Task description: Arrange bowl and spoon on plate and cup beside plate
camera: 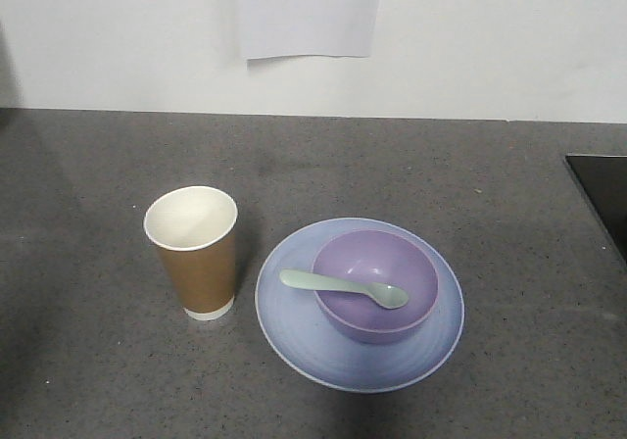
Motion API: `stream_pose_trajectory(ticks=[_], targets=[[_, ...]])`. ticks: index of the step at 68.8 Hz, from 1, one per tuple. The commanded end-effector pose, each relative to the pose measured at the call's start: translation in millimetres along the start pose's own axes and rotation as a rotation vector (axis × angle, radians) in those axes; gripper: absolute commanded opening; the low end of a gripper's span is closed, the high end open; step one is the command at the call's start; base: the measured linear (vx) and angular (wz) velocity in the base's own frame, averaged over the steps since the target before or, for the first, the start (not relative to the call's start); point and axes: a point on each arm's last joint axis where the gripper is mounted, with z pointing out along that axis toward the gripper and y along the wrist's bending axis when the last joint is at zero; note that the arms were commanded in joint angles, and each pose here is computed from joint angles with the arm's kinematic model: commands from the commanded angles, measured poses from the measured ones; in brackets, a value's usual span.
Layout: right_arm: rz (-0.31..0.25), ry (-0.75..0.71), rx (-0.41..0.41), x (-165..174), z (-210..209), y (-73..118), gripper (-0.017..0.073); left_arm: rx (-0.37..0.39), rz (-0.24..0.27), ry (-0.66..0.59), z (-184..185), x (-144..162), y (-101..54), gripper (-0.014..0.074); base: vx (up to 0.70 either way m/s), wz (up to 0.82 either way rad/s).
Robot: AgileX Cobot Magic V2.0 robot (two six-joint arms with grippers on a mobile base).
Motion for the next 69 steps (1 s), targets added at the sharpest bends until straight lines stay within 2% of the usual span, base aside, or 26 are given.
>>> stream_pose_trajectory(ticks=[1,9,15,25,30,38,54,69], targets=[[-0.013,-0.088,0.003,-12,-3,-0.4,-0.0010,0.024,0.003,-0.070,-1,-11,-3.0,-0.0008,0.00,0.00],[-0.013,-0.088,0.003,-12,-3,-0.4,-0.0010,0.033,0.017,-0.095,-1,-13,-3.9,-0.0008,0.00,0.00],[-0.013,-0.088,0.003,-12,-3,-0.4,-0.0010,0.073,0.030,-0.165,2,-9,-6.1,-0.0008,0.00,0.00],[-0.013,-0.088,0.003,-12,-3,-0.4,-0.0010,0.175,0.121,-0.322,14,19,-10.0,-0.0008,0.00,0.00],[-0.013,-0.088,0.003,-12,-3,-0.4,-0.0010,0.189,0.171,-0.366,20,39,-8.3,-0.0006,0.00,0.00],[-0.013,-0.088,0.003,-12,-3,-0.4,-0.0010,0.154,0.198,-0.412,29,70,-0.8,-0.0006,0.00,0.00],[-0.013,-0.088,0.003,-12,-3,-0.4,-0.0010,0.094,0.186,-0.497,38,121,13.4,-0.0006,0.00,0.00],[-0.013,-0.088,0.003,-12,-3,-0.4,-0.0010,0.065,0.187,-0.505,34,135,17.6,-0.0006,0.00,0.00]])
